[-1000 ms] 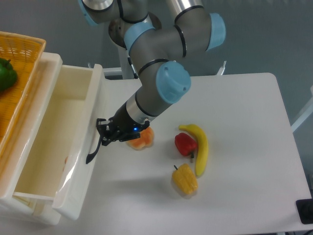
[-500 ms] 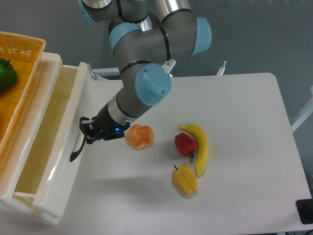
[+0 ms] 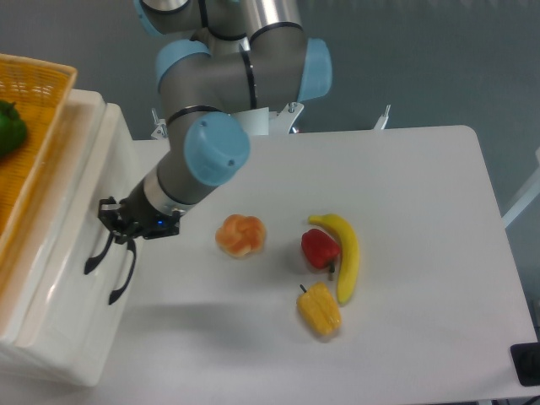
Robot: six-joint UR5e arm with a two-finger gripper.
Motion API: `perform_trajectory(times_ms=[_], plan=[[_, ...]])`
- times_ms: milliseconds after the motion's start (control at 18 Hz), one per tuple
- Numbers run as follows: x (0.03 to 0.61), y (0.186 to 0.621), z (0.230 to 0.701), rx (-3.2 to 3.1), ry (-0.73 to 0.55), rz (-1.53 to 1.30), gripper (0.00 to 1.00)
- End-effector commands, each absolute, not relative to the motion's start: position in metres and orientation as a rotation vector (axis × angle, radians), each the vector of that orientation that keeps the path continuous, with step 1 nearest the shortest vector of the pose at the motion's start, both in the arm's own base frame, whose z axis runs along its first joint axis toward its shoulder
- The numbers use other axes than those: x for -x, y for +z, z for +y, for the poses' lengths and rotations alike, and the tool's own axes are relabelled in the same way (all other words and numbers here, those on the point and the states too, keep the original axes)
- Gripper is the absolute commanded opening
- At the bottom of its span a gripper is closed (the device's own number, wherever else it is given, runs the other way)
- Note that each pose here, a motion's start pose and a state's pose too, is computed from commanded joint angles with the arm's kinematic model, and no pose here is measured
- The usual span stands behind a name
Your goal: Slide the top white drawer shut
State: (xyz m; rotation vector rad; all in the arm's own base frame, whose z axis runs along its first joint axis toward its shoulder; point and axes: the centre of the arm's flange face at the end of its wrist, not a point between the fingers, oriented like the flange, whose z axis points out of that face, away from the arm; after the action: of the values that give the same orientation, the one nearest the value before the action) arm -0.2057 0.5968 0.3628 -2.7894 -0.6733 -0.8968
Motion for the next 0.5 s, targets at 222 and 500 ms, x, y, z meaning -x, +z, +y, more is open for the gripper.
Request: perform_trajectory(times_ms=[222,500], plan=[[0.213,0.36,0.599,2.774,-0.862,-0.653,0.15],[0.254,0.368,0.581,2.736,-0.816,-0.726,0.35]])
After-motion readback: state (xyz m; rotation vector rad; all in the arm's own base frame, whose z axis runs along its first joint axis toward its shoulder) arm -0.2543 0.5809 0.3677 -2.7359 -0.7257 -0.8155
